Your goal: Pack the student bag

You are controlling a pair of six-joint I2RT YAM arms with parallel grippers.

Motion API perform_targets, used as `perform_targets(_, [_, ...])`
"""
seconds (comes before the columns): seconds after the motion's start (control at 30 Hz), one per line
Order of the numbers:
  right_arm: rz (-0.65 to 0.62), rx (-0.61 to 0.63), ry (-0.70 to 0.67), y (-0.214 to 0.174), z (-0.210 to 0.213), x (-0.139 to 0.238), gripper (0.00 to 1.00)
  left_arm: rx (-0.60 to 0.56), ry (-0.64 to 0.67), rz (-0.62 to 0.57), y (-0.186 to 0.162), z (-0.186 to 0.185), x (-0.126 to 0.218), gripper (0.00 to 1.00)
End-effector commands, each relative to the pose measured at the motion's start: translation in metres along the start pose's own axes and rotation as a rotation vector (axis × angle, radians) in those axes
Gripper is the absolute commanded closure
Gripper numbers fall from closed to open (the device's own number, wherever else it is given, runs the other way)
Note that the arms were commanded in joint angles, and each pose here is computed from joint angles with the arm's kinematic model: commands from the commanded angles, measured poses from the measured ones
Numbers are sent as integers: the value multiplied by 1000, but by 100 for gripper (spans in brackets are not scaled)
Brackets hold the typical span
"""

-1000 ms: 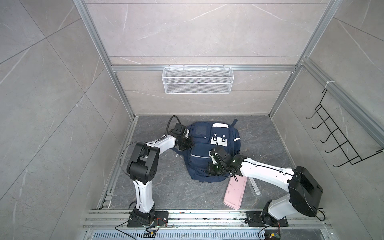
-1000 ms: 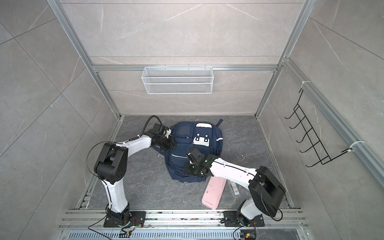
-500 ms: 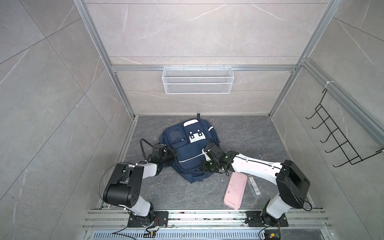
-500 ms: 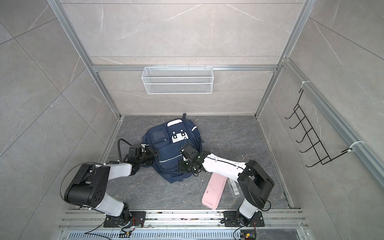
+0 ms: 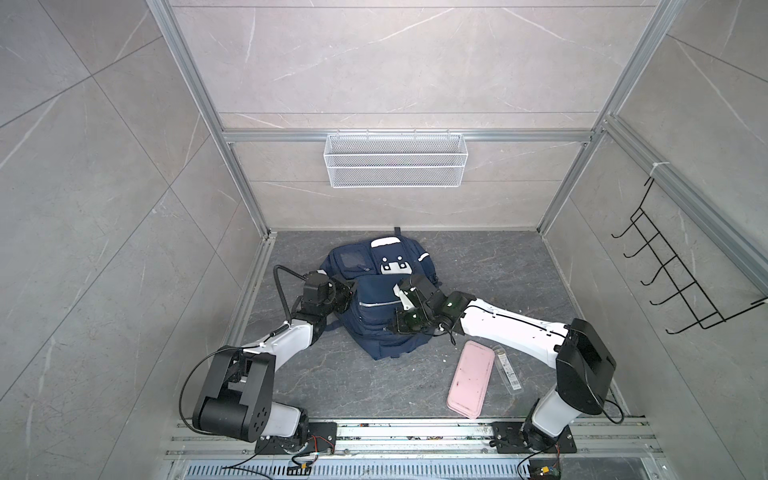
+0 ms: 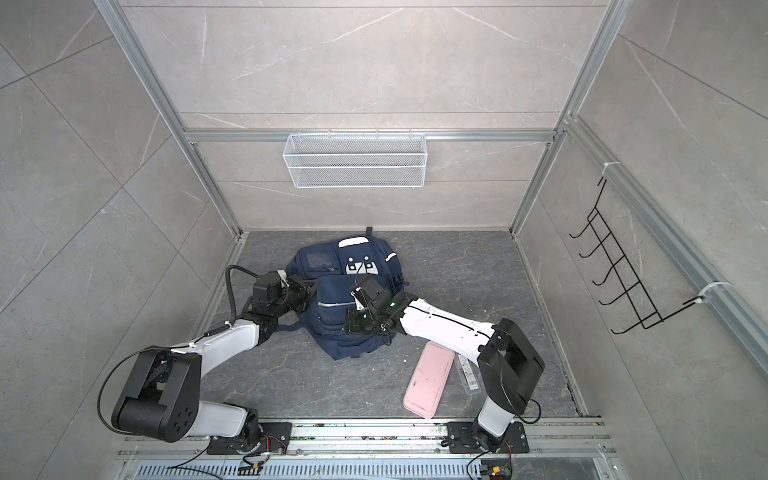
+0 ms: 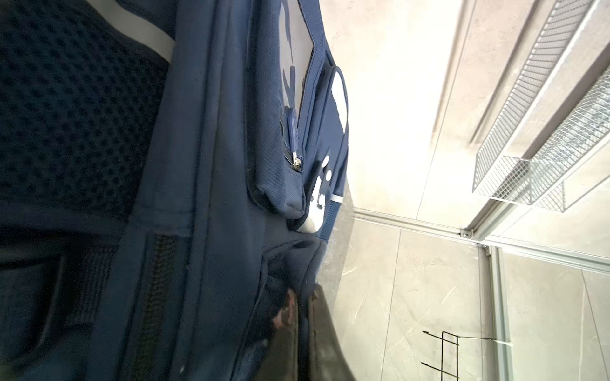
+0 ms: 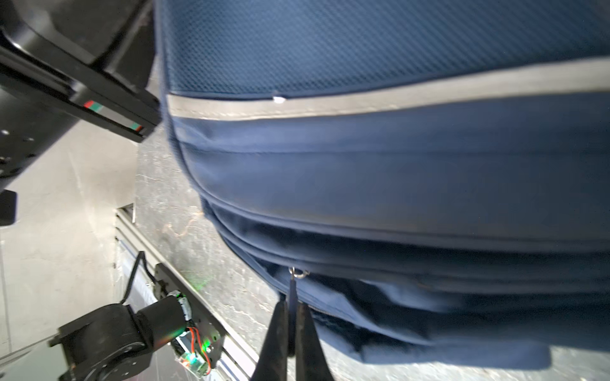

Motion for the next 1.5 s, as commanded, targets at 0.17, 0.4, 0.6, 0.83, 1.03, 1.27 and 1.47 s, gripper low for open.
perform_targets(0.17, [-58,37,107,31,36,-3,100,-55,-122,1,-9,-29,9,100])
perform_targets(0.4, [-61,57,144,49,59,-19,100,-78,-107,-4,-13,-25,9,100])
perform_targets(0.6, [-66,59,138,53,62,-27,100,-83,-82,10,-18,-21,7,100])
perform_targets(0.83, [-78,64,101,45,54,-18,100,-122,0,43,-26,-15,7,90])
perform_targets(1.03, [-102,38,76,35,35,5,100,-258,114,-7,-19,-25,20,64])
perform_targets(1.27, [-112,7,45,17,13,29,100,-397,264,-8,-13,-34,18,57])
perform_targets(1.47, [-117,-35,-30,-4,-15,49,100,-490,360,129,-8,-38,-7,57])
Point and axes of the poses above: each gripper's point midway between its finger pads, its own x axis back along the fingers, its own z axis along the line the jaws close on, y = z × x, the point moved 9 cm from there along x, back along the fingers, and after that the axes turned 11 degrees about x, right-handed, at the moved point
